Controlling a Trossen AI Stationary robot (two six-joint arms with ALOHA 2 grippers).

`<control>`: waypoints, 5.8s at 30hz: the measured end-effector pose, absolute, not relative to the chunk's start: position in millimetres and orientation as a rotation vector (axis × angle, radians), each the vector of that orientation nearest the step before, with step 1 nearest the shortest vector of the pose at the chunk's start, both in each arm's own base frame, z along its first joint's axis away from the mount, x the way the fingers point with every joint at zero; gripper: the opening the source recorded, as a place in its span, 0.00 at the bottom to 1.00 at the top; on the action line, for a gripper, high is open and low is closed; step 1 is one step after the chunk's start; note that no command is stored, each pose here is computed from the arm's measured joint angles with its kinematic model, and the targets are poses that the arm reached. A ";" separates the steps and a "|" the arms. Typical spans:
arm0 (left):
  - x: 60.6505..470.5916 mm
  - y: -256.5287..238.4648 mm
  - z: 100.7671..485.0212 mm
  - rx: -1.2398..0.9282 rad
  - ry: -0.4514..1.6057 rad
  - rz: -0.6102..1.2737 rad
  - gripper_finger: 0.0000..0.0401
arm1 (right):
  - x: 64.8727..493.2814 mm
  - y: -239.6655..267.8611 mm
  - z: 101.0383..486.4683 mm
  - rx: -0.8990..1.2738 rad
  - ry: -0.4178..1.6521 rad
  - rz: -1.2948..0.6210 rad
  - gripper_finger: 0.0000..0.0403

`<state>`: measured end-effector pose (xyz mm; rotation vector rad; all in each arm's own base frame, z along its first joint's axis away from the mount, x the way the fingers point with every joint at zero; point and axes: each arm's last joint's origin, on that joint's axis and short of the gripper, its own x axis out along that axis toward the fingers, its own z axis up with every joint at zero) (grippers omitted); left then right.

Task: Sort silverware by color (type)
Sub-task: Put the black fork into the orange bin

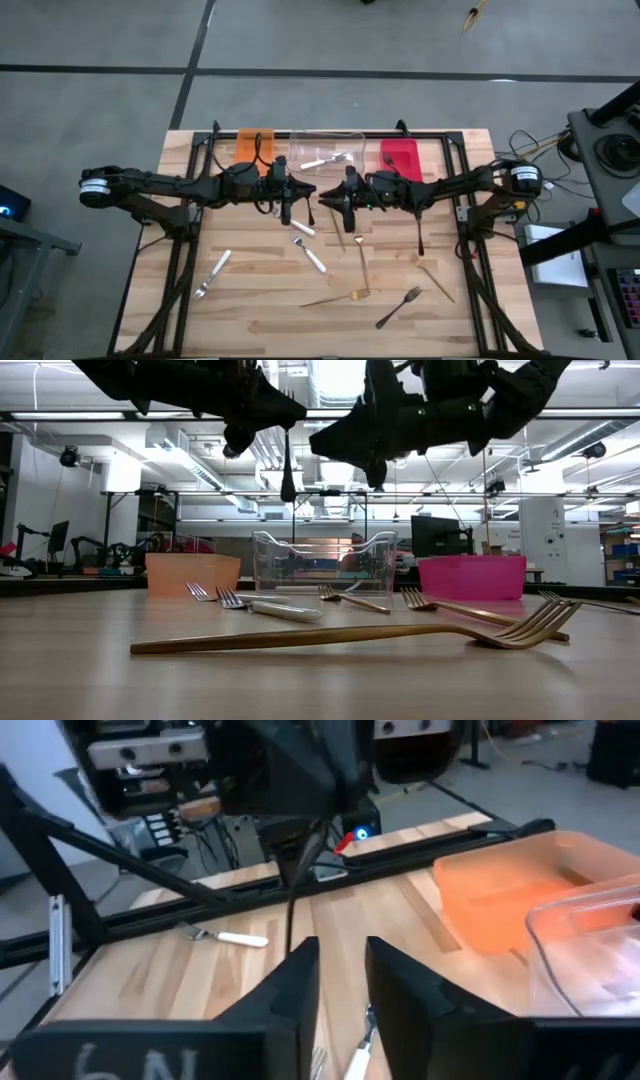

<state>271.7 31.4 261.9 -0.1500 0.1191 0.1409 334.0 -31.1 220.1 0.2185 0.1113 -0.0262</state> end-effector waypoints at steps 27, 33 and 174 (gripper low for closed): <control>272.5 31.8 273.1 -0.113 0.005 0.145 0.00 | 349.6 -29.2 211.1 0.204 0.177 0.045 0.43; 272.4 32.3 273.3 -0.105 0.003 0.162 0.00 | 366.9 -30.9 204.7 0.171 0.184 0.048 0.43; 313.8 -14.8 227.5 0.013 -0.021 0.154 0.68 | 288.2 15.8 246.8 0.144 -0.370 -0.192 0.02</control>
